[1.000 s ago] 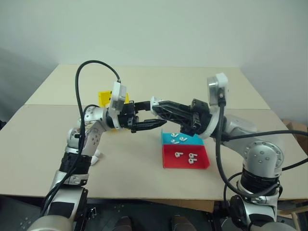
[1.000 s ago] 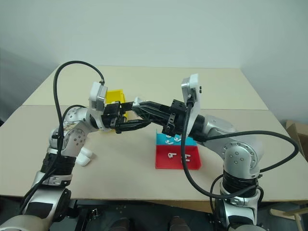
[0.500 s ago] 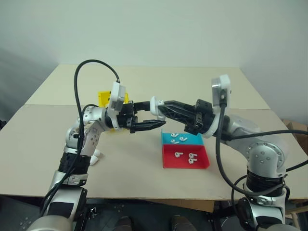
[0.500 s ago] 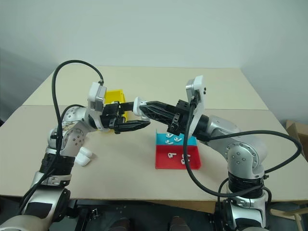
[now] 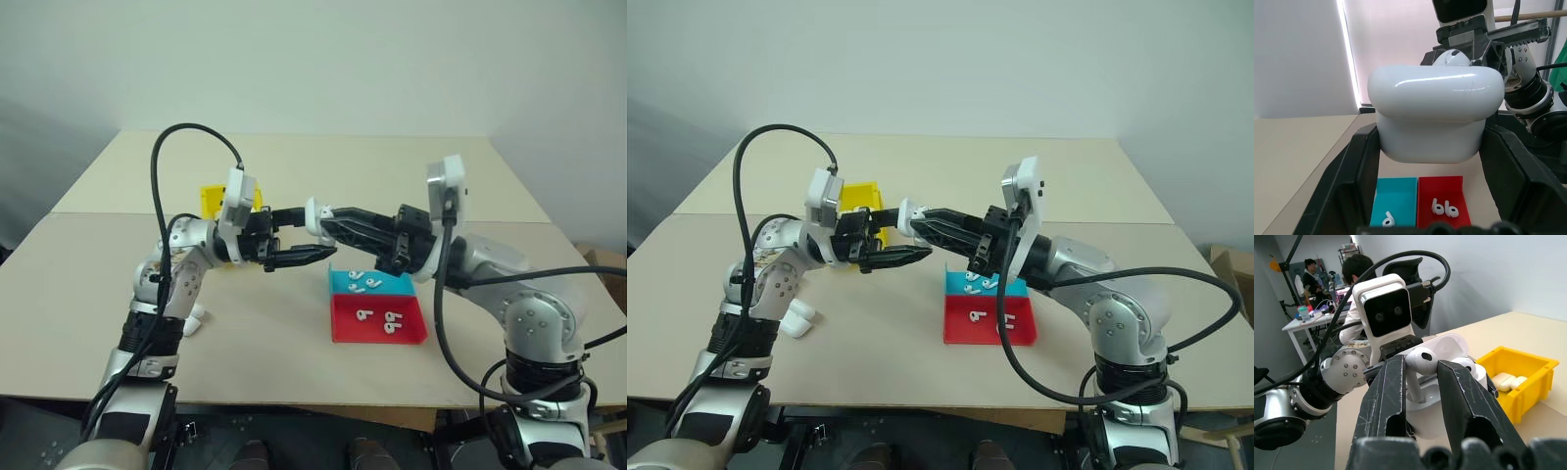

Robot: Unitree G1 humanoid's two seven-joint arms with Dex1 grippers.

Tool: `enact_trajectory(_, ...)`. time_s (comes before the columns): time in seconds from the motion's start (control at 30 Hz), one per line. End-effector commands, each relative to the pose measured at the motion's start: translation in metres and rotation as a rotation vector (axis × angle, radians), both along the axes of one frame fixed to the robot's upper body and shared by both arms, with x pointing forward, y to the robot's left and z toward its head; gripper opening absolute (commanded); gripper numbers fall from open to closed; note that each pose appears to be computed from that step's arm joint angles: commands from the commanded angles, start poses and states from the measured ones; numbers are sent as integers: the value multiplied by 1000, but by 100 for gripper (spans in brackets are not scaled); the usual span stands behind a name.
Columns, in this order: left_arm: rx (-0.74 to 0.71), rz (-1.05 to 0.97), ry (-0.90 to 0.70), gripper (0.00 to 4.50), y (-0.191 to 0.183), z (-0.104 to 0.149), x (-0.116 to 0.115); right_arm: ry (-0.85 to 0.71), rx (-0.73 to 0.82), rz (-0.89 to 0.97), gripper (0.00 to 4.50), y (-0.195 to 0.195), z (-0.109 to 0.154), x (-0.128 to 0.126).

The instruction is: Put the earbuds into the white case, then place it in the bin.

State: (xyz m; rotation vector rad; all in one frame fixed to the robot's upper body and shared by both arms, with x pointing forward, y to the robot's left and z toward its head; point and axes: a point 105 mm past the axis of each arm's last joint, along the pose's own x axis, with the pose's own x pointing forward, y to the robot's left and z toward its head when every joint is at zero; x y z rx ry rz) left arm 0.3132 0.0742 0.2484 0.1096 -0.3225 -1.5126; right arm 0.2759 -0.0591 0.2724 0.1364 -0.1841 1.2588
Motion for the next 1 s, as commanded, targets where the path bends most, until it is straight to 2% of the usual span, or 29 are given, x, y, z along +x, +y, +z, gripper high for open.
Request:
enact_trajectory(0.03,-42,-6,-60,277,1,16,-5,-36,-19,13,118,2,-1,-6)
enact_trajectory(0.1,-44,-3,-59,277,1,16,-5,-43,-26,14,118,1,-3,-7)
enact_trajectory(0.13,-44,-1,-58,277,2,16,-5,-46,-30,15,136,1,-3,-7)
enact_trajectory(0.2,-44,2,-59,277,2,17,-4,-53,-36,21,179,1,-4,-8)
enact_trajectory(0.33,-44,5,-58,277,2,16,-3,-73,-47,30,307,0,-3,-9)
enact_trajectory(0.6,-24,18,-33,277,3,7,0,-108,-67,55,307,-7,4,-17)
enact_trajectory(0.73,-10,18,-11,277,3,0,0,-124,-93,72,217,-12,6,-20)
enact_trajectory(0.93,47,36,15,277,-6,-17,4,-183,-183,39,3,-20,18,-12)
enact_trajectory(1.0,59,40,16,277,-10,-21,5,-215,-233,18,3,-21,23,-6)
